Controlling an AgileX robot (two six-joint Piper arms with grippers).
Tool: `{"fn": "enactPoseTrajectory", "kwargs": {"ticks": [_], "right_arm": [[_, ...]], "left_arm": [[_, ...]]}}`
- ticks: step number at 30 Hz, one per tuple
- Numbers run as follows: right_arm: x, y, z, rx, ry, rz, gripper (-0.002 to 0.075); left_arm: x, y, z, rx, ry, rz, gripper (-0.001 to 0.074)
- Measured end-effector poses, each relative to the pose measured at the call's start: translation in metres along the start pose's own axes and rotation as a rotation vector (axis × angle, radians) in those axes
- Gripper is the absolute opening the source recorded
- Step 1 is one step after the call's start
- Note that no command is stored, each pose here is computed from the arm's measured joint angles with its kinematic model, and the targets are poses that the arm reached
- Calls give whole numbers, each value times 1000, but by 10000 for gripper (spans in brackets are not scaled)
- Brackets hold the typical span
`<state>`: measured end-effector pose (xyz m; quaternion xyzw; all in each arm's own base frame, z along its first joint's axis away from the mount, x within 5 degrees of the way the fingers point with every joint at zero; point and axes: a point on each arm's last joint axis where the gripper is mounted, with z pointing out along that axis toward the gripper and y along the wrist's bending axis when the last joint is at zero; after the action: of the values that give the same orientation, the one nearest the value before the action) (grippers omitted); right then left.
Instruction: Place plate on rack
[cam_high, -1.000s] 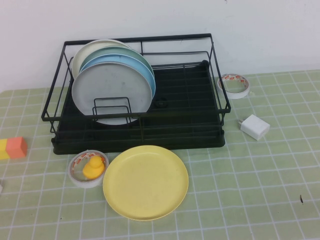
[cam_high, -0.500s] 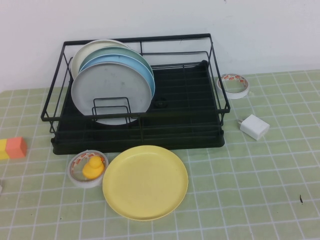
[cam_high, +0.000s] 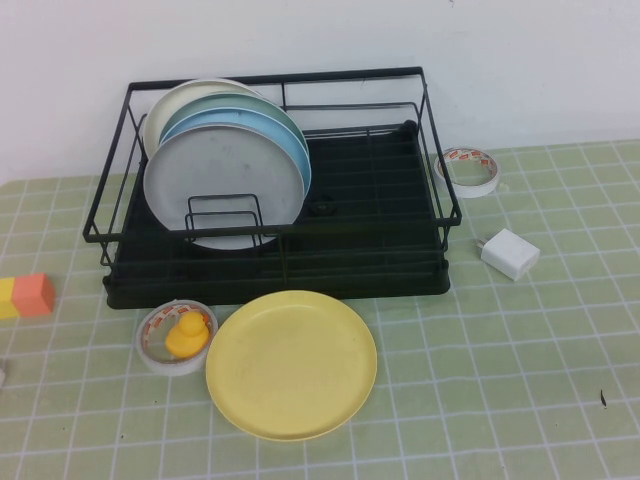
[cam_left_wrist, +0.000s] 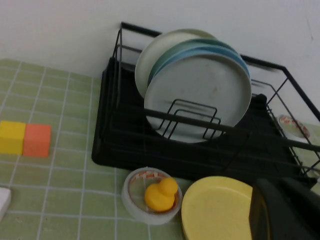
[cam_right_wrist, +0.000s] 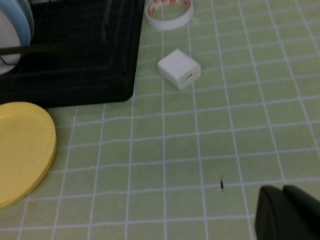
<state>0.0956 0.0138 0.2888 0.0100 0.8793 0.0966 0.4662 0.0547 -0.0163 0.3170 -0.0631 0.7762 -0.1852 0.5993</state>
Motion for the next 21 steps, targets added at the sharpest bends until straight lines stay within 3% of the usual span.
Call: {"fn": "enactPoseTrajectory", "kwargs": {"ticks": [9,12,18,21], "right_arm": [[-7,-8,43,20,127,62,-2],[-7,-9,61,2,181,98,-2],[-19,6,105,-245,304,101,-2],[-31,23,130,-395,311,95,-2]], "left_arm": [[1,2,6,-21,33,8,-2],[7,4,10,-47,117,14,-2],[30,11,23,-128,462,-13,-2],[33,13,30,-147,524,-24,-2]]}}
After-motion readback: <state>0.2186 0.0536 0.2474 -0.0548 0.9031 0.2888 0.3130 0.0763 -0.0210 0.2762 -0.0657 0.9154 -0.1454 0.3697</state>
